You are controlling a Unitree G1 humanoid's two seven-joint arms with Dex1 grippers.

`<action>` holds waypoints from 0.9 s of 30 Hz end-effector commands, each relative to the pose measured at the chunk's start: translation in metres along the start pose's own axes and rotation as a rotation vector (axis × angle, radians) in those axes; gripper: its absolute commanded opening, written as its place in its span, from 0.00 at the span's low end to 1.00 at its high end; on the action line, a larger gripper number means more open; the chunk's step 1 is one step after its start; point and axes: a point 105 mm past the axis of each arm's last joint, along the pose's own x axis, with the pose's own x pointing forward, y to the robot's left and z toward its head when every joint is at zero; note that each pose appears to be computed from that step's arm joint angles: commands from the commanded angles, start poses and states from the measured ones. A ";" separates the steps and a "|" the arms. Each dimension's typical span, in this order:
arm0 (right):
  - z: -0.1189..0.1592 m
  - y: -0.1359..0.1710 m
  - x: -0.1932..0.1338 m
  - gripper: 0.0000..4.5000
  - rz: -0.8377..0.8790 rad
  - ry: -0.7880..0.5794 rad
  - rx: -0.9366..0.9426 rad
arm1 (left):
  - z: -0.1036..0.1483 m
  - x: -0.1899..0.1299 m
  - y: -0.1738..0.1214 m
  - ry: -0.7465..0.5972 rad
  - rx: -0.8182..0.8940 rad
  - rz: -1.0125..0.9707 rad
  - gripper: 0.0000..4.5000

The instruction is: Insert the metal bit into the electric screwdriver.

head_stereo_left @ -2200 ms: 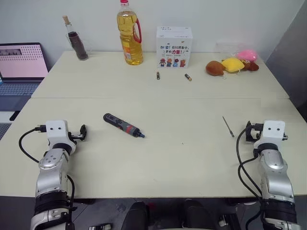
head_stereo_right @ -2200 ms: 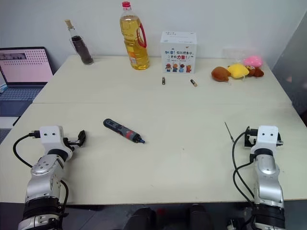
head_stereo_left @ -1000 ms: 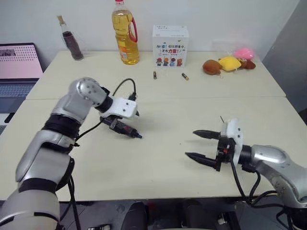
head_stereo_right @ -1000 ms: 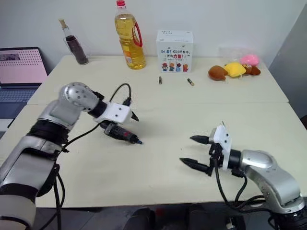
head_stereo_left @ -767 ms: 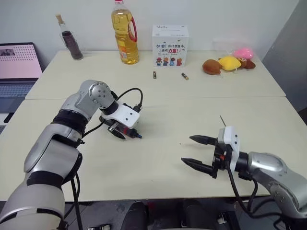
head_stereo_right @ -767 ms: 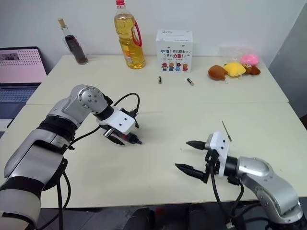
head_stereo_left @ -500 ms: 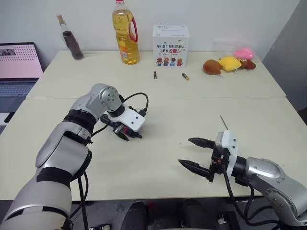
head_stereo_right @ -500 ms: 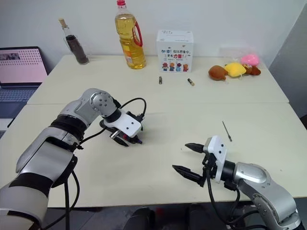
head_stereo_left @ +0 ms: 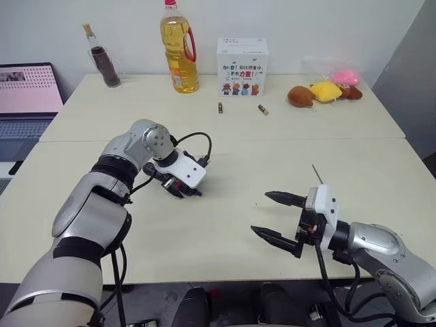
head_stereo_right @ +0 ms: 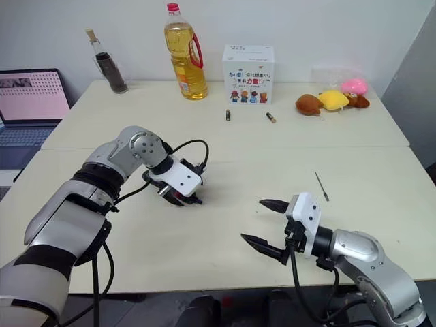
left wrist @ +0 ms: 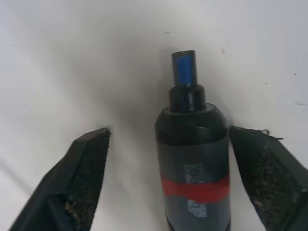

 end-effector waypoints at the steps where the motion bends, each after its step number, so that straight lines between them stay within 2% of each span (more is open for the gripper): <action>1: 0.011 0.002 0.001 1.00 0.017 -0.036 -0.061 | -0.003 0.005 -0.006 0.000 -0.012 -0.003 0.72; 7: 0.008 0.001 0.001 1.00 0.010 -0.035 -0.060 | -0.003 0.005 -0.008 -0.001 -0.007 -0.010 0.43; 9: 0.008 0.000 0.000 1.00 0.009 -0.034 -0.061 | -0.002 0.004 -0.007 -0.005 -0.005 -0.008 0.37; 15: 0.009 0.000 0.002 1.00 0.009 -0.043 -0.055 | 0.009 -0.001 0.008 -0.086 -0.033 0.092 0.37; 18: 0.011 -0.002 0.001 1.00 -0.004 -0.049 -0.047 | 0.026 -0.027 0.041 -0.280 -0.191 0.266 0.37; 21: 0.015 -0.010 -0.002 1.00 -0.059 -0.070 -0.026 | 0.052 -0.076 0.083 -0.604 -0.393 0.496 0.37; 24: 0.017 -0.018 -0.005 1.00 -0.109 -0.088 -0.006 | 0.065 -0.107 0.102 -0.817 -0.515 0.632 0.37; 27: 0.020 -0.034 -0.008 1.00 -0.185 -0.102 -0.007 | 0.078 -0.118 0.113 -1.069 -0.645 0.805 0.37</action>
